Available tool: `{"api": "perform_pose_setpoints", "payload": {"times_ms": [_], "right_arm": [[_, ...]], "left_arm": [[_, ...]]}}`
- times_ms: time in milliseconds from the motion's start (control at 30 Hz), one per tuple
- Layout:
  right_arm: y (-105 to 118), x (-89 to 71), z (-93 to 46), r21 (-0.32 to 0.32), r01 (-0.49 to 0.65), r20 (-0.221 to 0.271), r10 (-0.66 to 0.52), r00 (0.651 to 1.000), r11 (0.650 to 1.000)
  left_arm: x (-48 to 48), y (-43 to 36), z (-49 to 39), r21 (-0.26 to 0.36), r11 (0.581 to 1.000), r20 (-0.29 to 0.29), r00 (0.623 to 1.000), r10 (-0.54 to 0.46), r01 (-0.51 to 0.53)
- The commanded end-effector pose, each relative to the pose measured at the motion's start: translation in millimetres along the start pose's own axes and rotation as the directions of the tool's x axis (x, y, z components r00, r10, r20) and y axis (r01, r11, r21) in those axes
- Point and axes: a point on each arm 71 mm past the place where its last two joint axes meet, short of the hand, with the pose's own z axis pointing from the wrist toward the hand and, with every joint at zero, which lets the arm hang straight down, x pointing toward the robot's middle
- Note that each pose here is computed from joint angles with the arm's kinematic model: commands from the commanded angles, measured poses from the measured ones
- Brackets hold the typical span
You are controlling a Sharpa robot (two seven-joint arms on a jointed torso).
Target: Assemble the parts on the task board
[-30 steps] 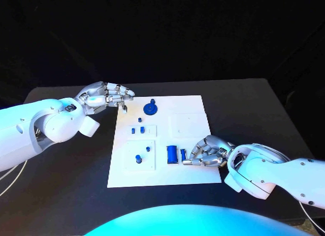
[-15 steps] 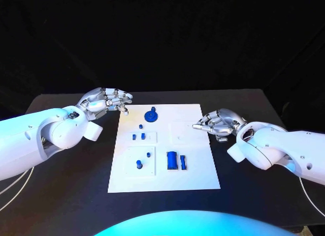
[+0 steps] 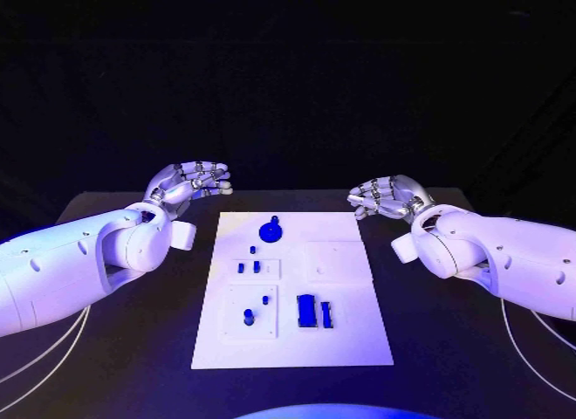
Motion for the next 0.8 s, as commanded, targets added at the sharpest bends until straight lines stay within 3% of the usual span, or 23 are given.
{"api": "perform_pose_setpoints", "payload": {"times_ms": [33,67,100,333,533,800], "right_arm": [[5,-3.6,8.0,-0.081,-0.063,0.02,0.065,0.998,0.995],[4,-5.0,10.8,-0.084,-0.065,0.03,0.068,0.997,0.994],[1,-2.1,9.1,-0.023,-0.015,0.023,0.015,1.0,1.0],[3,5.3,5.4,-0.037,-0.062,0.041,0.064,0.997,0.997],[10,25.8,-6.8,-0.07,-0.19,0.096,0.197,0.976,0.979],[18,52.1,-27.8,-0.092,-0.346,0.181,0.357,0.916,0.934]], "left_arm": [[-1.4,-1.2,4.4,0.047,0.999,0.069,0.997,-0.019,0.015],[0.2,-0.1,6.1,0.047,0.999,0.071,0.997,-0.016,0.012],[2.1,2.0,4.8,0.009,1.0,0.02,1.0,-0.003,0.003],[9.3,4.4,2.5,0.006,1.0,0.037,0.999,0.0,0.0],[30.1,10.5,-5.3,-0.003,1.0,0.088,0.996,0.01,-0.01],[68.3,18.1,-24.4,-0.026,0.999,0.181,0.983,0.034,-0.03]]}}
